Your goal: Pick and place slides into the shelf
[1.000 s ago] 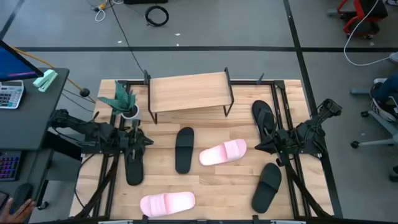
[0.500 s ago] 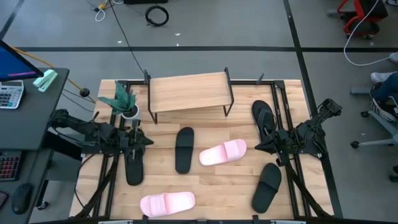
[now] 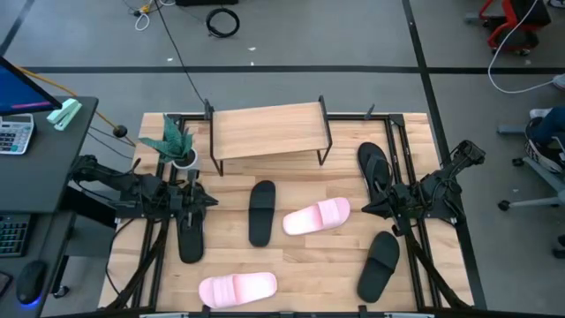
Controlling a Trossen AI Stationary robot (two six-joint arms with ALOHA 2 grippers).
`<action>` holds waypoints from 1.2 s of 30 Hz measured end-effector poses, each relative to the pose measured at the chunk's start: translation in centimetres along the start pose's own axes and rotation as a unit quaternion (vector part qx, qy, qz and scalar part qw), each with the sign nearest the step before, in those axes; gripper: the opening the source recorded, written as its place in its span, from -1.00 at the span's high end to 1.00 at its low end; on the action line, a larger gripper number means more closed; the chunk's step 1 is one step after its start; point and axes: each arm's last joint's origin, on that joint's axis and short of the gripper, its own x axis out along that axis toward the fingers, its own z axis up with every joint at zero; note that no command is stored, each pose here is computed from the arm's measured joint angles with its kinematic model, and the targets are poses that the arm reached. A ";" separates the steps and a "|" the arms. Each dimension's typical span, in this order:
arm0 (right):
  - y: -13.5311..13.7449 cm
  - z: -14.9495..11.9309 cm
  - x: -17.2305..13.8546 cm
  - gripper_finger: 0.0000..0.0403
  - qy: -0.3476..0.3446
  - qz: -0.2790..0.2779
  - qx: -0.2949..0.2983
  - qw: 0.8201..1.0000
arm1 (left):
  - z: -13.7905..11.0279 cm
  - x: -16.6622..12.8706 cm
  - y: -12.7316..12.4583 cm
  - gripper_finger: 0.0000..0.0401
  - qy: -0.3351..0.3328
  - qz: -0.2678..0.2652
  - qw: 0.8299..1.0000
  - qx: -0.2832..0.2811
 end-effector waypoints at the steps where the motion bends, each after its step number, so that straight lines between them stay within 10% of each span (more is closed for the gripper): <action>1: 0.0 0.0 0.0 0.96 0.000 0.000 0.000 1.000 | 0.0 0.0 0.0 0.88 0.000 0.000 1.000 0.000; 30: 0.0 0.0 0.0 0.96 0.000 0.000 0.000 1.000 | 0.0 0.0 0.0 0.84 0.000 0.000 1.000 0.000; 36: 0.0 0.0 0.0 0.96 0.000 0.000 0.000 1.000 | 0.0 0.0 0.0 0.81 -0.001 -0.001 0.985 -0.170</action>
